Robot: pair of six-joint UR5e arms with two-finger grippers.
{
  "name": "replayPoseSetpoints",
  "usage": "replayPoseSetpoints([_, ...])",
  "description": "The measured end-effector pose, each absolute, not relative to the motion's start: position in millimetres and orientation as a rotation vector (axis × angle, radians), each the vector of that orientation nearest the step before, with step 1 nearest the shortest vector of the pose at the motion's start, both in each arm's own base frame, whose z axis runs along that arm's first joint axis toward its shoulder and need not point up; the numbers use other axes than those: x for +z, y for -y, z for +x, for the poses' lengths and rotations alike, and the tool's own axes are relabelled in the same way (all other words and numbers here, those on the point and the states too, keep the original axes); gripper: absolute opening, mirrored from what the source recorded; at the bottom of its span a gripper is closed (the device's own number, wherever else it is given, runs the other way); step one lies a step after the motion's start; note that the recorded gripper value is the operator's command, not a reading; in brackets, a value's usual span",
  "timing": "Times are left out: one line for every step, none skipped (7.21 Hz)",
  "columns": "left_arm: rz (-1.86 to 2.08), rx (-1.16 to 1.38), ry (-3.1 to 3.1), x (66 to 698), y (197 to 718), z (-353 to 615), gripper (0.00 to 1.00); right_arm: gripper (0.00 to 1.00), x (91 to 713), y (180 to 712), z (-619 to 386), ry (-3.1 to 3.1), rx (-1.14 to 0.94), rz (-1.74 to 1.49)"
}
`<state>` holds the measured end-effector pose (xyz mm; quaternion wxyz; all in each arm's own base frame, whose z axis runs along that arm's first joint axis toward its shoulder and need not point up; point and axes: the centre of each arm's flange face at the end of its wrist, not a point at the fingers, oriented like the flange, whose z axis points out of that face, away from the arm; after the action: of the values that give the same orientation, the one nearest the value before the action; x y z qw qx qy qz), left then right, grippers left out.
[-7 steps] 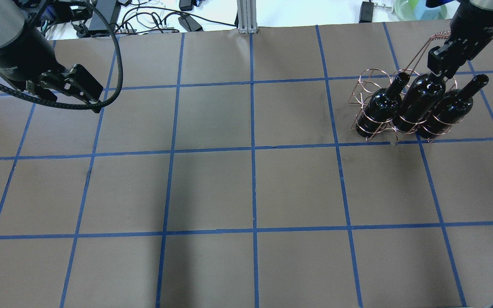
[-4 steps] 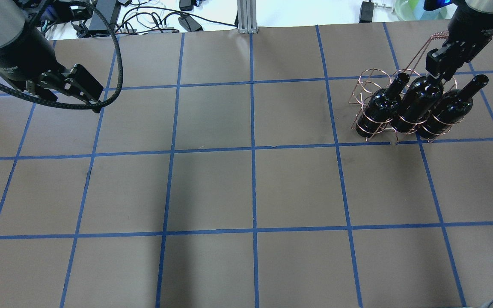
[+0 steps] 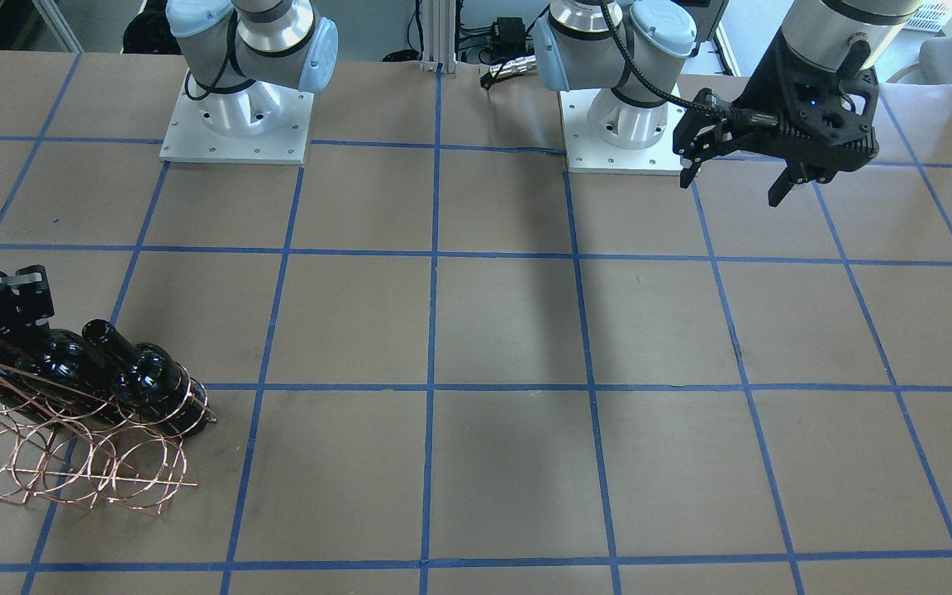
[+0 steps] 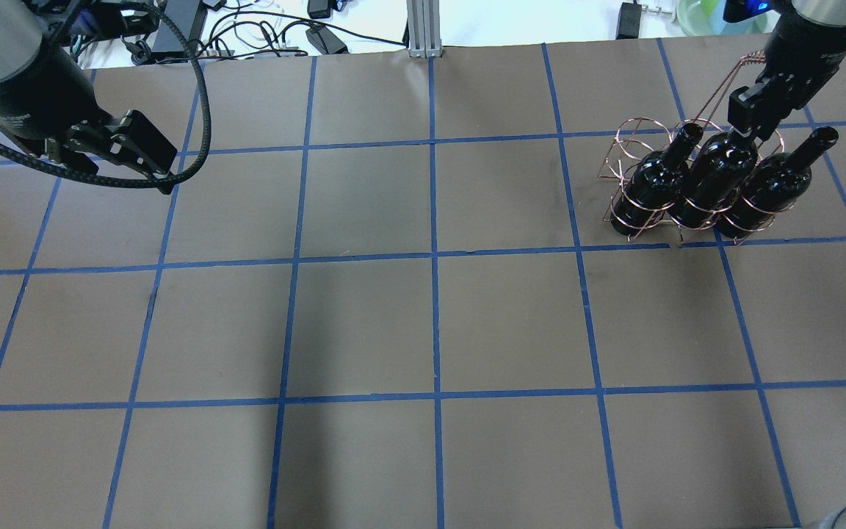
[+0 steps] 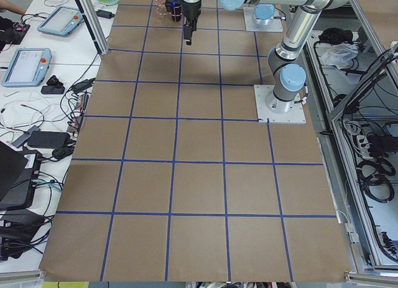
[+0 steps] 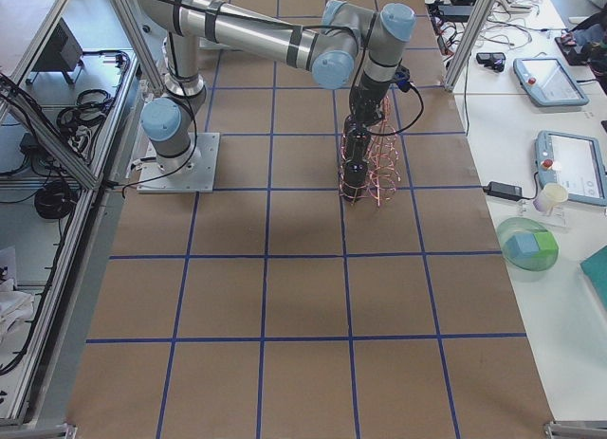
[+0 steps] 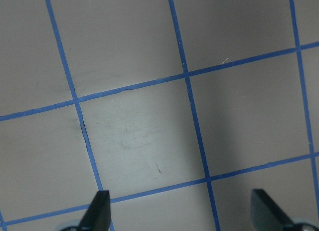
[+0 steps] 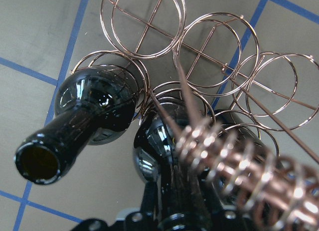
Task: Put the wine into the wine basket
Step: 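Open the right gripper to release the bottle in the rack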
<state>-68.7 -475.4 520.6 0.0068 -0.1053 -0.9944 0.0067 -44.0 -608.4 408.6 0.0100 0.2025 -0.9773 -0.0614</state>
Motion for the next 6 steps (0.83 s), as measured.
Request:
replayPoseSetpoints([-0.33,0.021,3.11,520.6,475.4,-68.7,1.0,0.0,406.4,609.0,-44.2,3.051,-0.197,0.634])
replayPoseSetpoints([-0.33,0.022,3.111,520.8,475.3,-68.7,1.0,0.0,403.8,609.6,-44.5,3.051,-0.203,0.635])
replayPoseSetpoints([-0.329,0.023,3.111,521.1,475.1,-68.7,1.0,0.0,400.4,609.8,-44.7,3.053,-0.213,0.635])
replayPoseSetpoints([-0.33,0.023,3.111,521.1,475.1,-68.8,1.0,0.21,397.1,609.1,-44.9,3.054,-0.223,0.635])
replayPoseSetpoints([-0.329,0.022,3.111,520.9,475.2,-68.7,1.0,0.41,393.5,607.9,-44.9,3.057,-0.234,0.635])
replayPoseSetpoints([-0.33,0.022,3.111,520.8,475.2,-68.7,1.0,0.62,390.8,607.0,-44.7,3.058,-0.242,0.637])
